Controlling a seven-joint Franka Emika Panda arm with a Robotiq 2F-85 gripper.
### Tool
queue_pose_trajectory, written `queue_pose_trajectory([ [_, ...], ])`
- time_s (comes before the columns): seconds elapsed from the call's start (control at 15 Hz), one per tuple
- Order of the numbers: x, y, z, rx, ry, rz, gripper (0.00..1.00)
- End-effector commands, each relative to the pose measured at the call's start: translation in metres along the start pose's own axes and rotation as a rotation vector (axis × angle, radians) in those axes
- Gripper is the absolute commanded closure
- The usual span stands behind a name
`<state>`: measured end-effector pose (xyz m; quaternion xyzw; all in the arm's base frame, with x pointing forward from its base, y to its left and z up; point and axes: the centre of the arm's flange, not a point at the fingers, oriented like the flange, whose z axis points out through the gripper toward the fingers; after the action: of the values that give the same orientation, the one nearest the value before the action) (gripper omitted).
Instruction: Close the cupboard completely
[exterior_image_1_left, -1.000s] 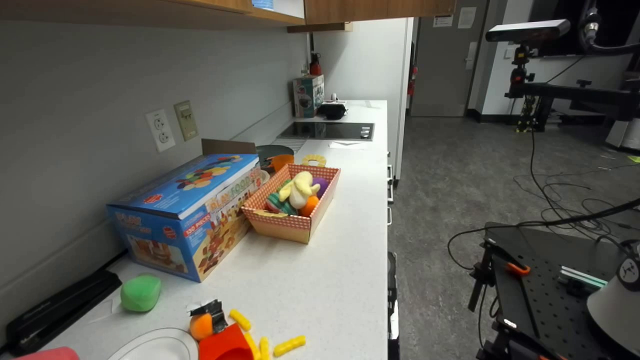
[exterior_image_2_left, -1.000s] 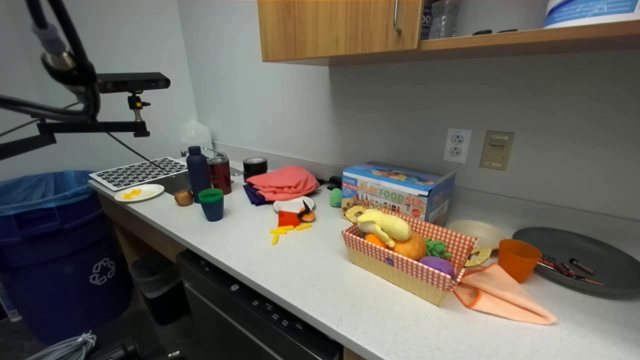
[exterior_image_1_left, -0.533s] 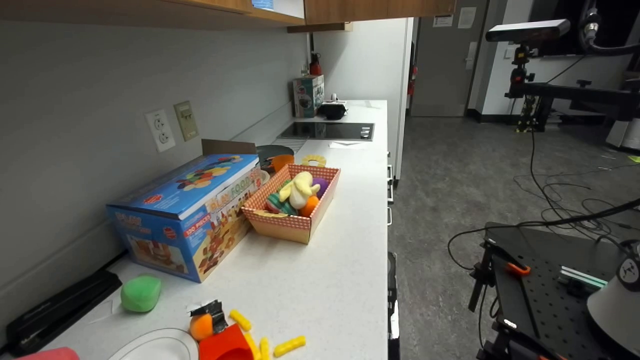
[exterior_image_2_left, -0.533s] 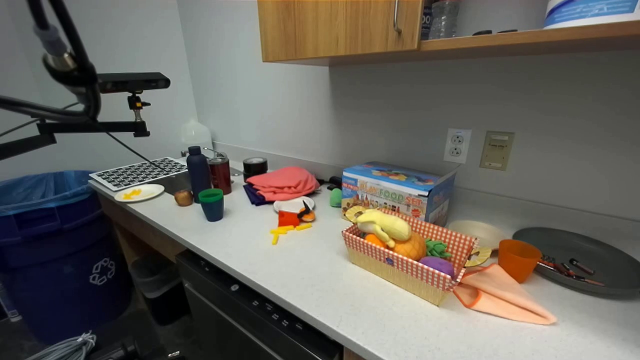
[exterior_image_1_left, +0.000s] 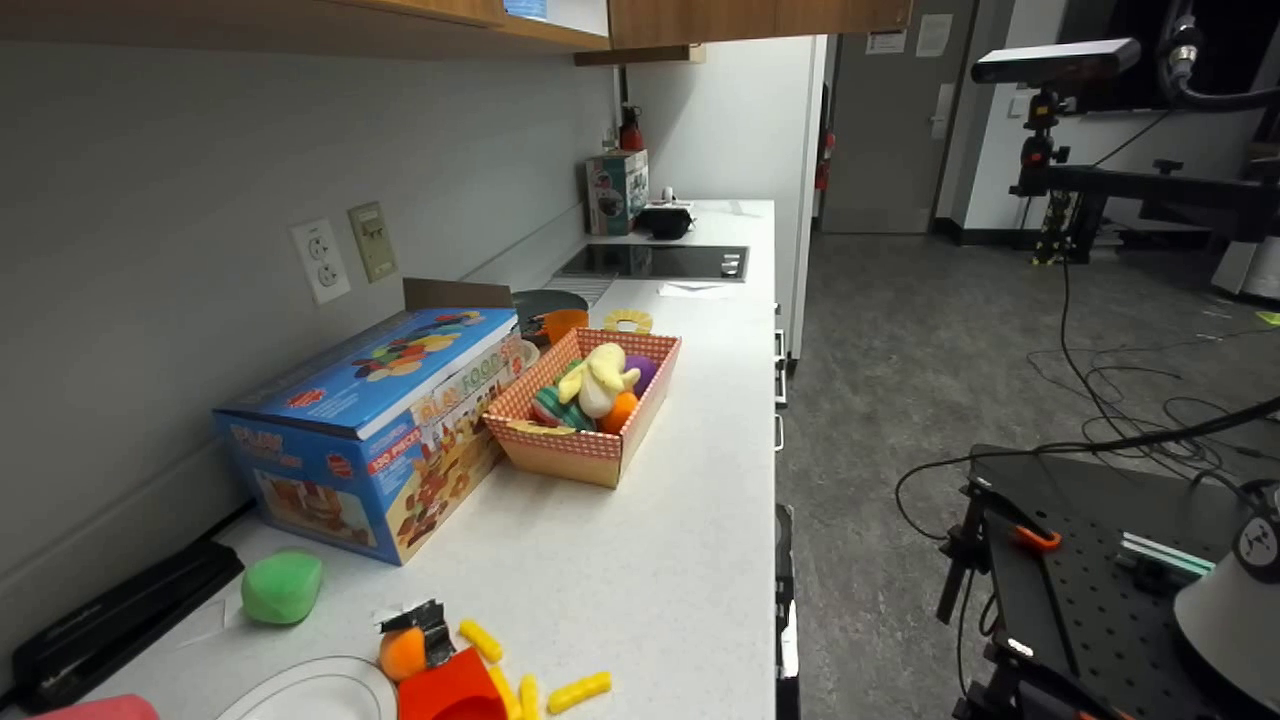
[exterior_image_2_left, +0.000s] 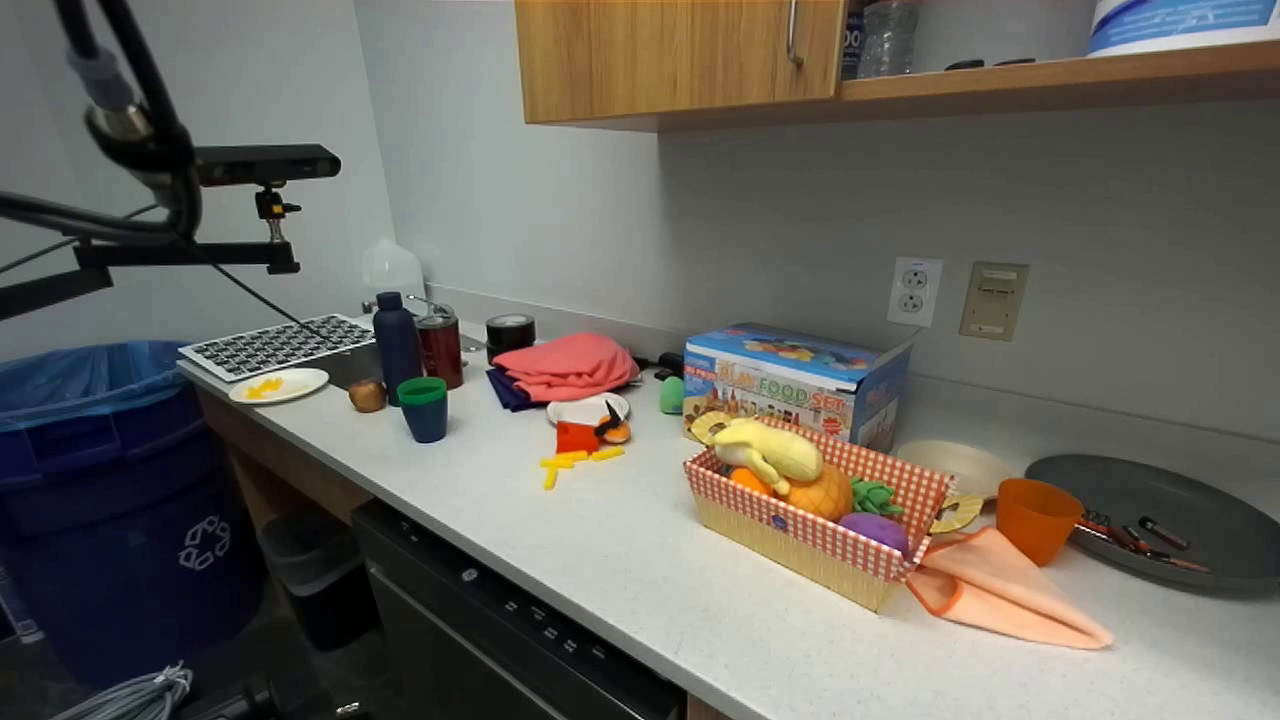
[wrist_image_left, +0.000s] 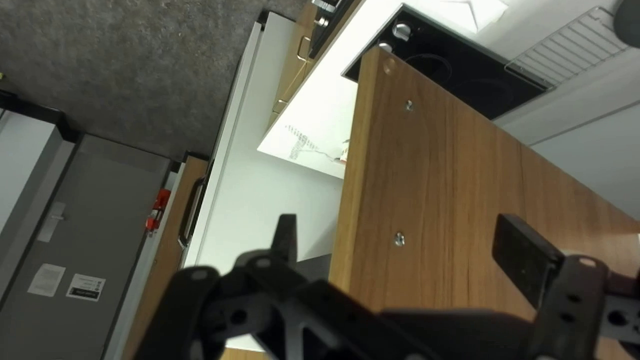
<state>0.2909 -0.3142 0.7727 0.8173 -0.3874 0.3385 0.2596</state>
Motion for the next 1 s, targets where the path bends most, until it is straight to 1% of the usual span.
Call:
queue_pose_trajectory([
  [0.0,0.009,-0.001,-0.002,-0.01,0.094,0.064,0.0],
  [0.13,0.007,0.001,-0.006,-0.013,0.063,0.06,0.0],
  [0.2,0.006,0.0,-0.005,0.013,0.058,0.045,0.0],
  [0.8,0.006,0.002,-0.005,0.01,0.058,0.05,0.0],
  [0.93,0.009,-0.008,0.013,0.001,0.061,0.06,0.0],
])
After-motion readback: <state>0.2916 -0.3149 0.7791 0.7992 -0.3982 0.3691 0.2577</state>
